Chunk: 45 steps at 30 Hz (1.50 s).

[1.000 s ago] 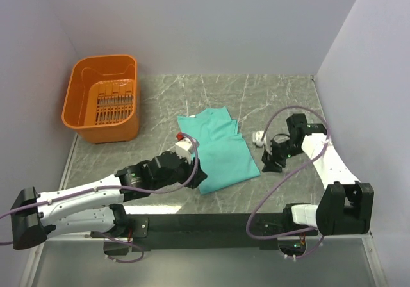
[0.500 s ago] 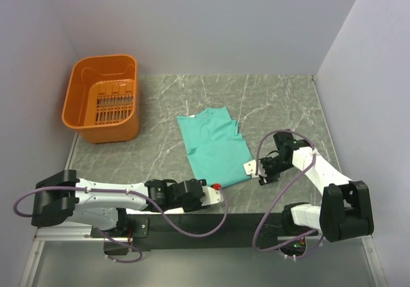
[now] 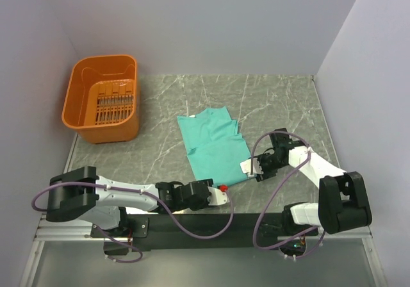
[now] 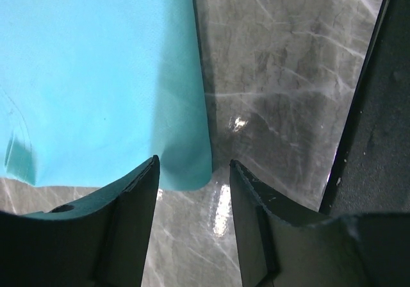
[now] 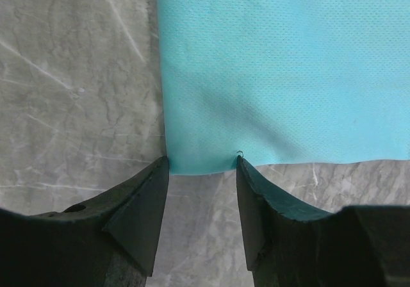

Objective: Fold and stack the t-shirts
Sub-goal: Fold the tshirt

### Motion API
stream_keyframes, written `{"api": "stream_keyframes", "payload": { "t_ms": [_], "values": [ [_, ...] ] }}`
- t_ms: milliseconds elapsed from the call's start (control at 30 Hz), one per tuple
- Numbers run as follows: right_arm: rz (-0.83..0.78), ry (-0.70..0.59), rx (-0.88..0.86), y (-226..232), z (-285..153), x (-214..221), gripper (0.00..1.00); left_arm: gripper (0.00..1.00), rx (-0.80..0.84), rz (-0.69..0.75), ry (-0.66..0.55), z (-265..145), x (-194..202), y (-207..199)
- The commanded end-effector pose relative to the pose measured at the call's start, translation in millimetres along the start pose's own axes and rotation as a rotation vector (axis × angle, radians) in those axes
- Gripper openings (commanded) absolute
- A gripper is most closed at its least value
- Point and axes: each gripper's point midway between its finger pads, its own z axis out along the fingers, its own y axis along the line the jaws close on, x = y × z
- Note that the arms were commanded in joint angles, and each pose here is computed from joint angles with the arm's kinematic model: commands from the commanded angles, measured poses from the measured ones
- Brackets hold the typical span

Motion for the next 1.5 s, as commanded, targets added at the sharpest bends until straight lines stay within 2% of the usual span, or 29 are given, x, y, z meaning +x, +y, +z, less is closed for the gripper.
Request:
{"api": "stream_keyframes", "payload": {
  "t_ms": [0,300,400,500,533,600,633,667,700,733,867,1033,1267,1467],
  "values": [
    [-0.018,0.010,0.018,-10.4,0.5,1.2,0.53,0.53,-0.004,0.019,-0.015,8.1,-0.7,-2.8],
    [-0.037,0.035,-0.005,-9.3,4.6,4.4,0.52,0.49,0.052,0.045,0.081,18.1,23.7,-17.9],
    [-0.040,0.057,-0.019,-7.1,8.5,7.4,0.50,0.46,0.064,0.058,0.114,22.8,30.4,-21.5],
    [-0.041,0.069,-0.020,-8.1,9.7,8.9,0.45,0.35,0.067,0.072,0.147,26.6,36.3,-22.9],
    [-0.043,0.069,-0.020,-8.6,9.8,8.1,0.39,0.27,0.067,0.074,0.153,27.3,37.3,-23.1],
    [-0.035,0.067,-0.026,-8.3,9.7,8.2,0.32,0.19,0.066,0.073,0.155,27.7,37.5,-23.1],
    [-0.036,0.066,-0.029,-8.1,9.4,7.5,0.23,0.17,0.067,0.072,0.152,27.7,36.7,-23.1],
    [-0.033,0.064,-0.032,-7.2,9.6,6.8,0.18,0.15,0.062,0.070,0.148,27.2,36.3,-22.4],
    [-0.031,0.061,-0.030,-7.9,8.8,6.3,0.15,0.06,0.057,0.067,0.139,25.7,33.8,-20.4],
    [-0.027,0.051,-0.036,-6.0,8.4,3.6,0.10,0.02,0.052,0.066,0.133,24.7,32.0,-19.3],
    [0.014,0.007,-0.038,-4.7,1.4,-8.6,0.00,0.01,0.056,0.049,0.083,16.3,21.6,-16.9],
    [0.098,-0.043,-0.093,-2.0,-24.4,-31.8,0.00,0.00,0.098,0.030,-0.015,-2.6,-2.1,-12.8],
    [0.118,-0.159,-0.094,1.0,-47.4,-67.9,0.00,0.00,0.177,0.005,-0.132,-30.9,-24.1,-0.7],
    [0.179,-0.213,-0.058,-26.0,-67.8,-87.8,0.00,0.00,0.179,-0.043,-0.202,-46.9,-36.6,26.9]
  ]
}}
